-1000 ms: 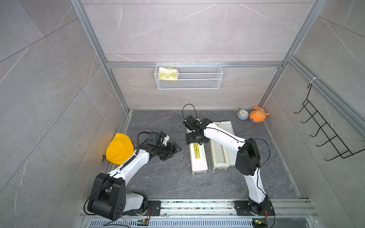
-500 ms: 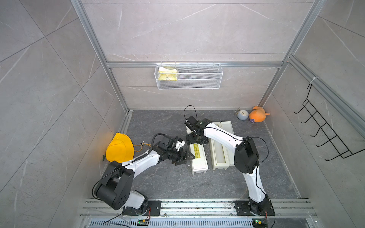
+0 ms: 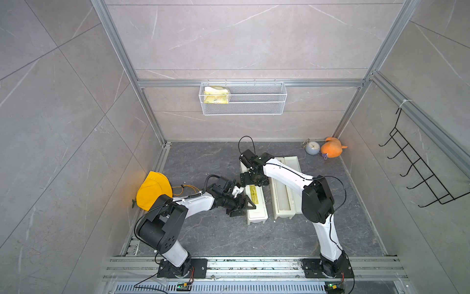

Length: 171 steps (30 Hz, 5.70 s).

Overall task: Put plastic wrap rolls into dispensers
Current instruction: Close the lid on the plastic wrap cutting box, then open the lid of the plastic wrap cutting box.

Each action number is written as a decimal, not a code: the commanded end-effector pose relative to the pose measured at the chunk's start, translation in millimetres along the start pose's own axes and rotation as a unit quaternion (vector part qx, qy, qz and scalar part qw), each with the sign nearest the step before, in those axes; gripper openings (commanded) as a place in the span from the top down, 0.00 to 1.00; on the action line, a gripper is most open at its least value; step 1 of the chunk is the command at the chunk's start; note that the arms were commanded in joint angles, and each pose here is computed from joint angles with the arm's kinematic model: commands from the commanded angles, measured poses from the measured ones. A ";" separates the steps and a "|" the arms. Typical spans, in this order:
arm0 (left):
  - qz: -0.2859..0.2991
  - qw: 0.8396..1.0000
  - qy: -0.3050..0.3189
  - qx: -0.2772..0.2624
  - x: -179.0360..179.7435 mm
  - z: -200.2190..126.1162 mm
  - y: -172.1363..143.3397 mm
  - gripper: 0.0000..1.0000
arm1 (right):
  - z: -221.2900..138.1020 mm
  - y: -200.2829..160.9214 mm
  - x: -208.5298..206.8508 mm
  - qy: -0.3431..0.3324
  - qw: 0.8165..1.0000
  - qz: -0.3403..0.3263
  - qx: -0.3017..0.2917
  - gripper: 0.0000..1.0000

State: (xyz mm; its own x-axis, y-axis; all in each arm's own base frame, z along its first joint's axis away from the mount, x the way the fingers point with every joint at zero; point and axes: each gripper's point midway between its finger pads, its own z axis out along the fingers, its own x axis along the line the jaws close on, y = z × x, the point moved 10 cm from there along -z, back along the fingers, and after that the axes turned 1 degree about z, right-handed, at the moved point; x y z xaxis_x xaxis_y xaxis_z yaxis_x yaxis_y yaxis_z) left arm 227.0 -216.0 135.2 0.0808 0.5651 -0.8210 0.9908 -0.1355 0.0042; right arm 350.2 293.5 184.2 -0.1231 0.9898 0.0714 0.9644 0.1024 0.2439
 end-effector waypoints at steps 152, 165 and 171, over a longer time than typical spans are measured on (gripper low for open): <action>-0.081 0.983 -0.037 -0.161 25.1 -48.6 128.2 0.35 | -3.9 13.1 -0.1 0.155 0.987 -0.026 0.027 0.00; -0.062 0.987 -0.053 -0.142 11.7 -39.6 135.7 0.33 | -20.9 12.5 2.4 0.232 0.972 -0.030 0.024 0.00; -0.041 0.987 -0.067 -0.141 -3.1 -43.8 138.1 0.30 | -22.5 5.6 -1.3 0.125 0.990 -0.059 0.021 0.00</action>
State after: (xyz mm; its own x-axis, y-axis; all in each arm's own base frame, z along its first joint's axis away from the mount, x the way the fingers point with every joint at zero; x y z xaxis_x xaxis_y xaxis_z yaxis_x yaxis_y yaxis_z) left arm 364.3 -180.7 129.8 -0.1278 0.5334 -0.8362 0.9710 0.2390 0.0041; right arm 366.3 280.5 183.9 -0.2039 0.9140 0.3507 0.9721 0.1467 0.1829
